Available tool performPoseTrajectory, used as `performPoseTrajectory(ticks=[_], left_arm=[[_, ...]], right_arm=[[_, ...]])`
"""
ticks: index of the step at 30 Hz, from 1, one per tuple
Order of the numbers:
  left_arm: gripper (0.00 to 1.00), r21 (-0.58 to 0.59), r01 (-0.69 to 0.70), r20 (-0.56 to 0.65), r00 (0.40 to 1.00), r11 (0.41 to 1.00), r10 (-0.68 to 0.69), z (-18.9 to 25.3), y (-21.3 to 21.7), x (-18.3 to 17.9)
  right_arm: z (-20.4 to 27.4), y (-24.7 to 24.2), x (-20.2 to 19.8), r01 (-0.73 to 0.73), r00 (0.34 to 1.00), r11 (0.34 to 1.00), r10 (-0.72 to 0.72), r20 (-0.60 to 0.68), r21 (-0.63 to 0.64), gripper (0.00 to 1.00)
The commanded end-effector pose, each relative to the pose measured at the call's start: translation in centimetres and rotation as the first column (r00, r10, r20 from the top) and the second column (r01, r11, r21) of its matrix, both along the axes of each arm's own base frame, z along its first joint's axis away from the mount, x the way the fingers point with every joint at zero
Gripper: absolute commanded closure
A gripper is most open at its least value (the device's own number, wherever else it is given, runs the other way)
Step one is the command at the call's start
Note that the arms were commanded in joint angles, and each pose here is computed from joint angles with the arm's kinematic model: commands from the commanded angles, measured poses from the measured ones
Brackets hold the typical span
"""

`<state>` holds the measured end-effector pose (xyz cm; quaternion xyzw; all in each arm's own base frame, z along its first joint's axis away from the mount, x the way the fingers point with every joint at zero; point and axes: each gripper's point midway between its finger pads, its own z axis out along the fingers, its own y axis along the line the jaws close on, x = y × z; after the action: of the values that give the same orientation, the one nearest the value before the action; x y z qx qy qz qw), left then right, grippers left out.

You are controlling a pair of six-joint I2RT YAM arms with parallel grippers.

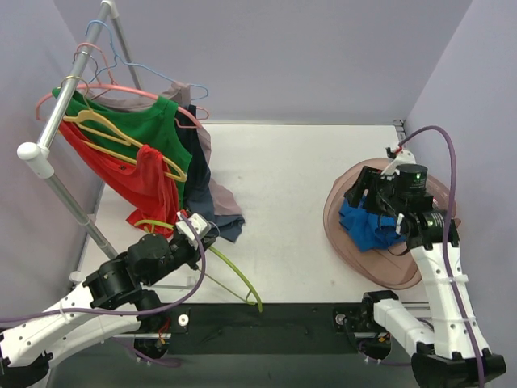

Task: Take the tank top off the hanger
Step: Place the tank top in the bin.

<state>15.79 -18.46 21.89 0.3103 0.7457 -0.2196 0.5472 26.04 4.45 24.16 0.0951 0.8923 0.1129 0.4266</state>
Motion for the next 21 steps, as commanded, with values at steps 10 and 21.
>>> performPoseTrajectory(ticks=[10,21], left_arm=[[1.00,-0.193,-0.099,0.074,0.991,0.976,0.115,6.8,0.6,1.4],[1.00,-0.284,-0.176,0.089,0.974,0.943,0.209,10.5,2.4,1.8]], right_arm=[[2.4,19.1,-9.3,-0.726,0.681,0.662,0.654,0.331,0.185,0.36],[-1.2,26.5,-14.5,-0.858,0.499,0.514,0.816,0.292,0.029,0.31]])
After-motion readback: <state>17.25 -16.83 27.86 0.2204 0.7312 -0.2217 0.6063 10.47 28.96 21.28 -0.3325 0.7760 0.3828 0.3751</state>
